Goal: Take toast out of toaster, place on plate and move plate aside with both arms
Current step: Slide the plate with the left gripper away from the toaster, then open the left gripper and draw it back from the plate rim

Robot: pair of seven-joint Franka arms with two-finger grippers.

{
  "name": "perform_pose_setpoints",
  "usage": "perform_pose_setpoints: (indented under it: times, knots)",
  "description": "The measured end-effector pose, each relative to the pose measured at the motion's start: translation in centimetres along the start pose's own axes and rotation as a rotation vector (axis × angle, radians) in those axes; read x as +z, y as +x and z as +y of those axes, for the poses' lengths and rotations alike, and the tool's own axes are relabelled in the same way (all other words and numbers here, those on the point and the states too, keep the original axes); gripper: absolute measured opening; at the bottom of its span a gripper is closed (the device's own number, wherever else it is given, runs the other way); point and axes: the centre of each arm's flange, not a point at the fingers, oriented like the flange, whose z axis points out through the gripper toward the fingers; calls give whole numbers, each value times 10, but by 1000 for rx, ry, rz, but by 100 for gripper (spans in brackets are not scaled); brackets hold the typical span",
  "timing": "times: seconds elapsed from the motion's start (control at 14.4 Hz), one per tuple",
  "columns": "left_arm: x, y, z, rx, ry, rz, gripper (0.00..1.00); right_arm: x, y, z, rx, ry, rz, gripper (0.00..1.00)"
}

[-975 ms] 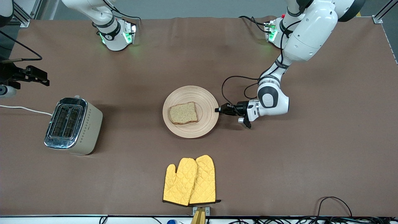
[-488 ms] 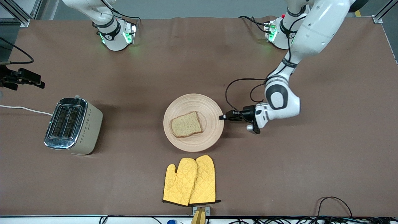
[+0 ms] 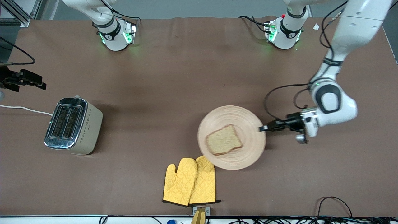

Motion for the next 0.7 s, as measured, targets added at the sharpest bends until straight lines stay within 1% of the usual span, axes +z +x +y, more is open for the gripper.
perform_pose_setpoints:
  times: [0.14,0.28,0.42,0.56,0.7]
  knots:
    - [-69,3,-41,5,13,-7,9,0,0,0,-7,11,1,100]
    - [-122,-1,-83,-8,15,4,9,0,0,0,-11,19,2,100]
    - [-152,-7,-123,-10,20,18,9,0,1,-1,-12,20,6,100]
    - [-167,-15,-165,7,19,35,9,0,2,-5,8,19,11,100]
    - [-178,-22,-204,-5,6,58,9,0,3,-12,15,18,12,100]
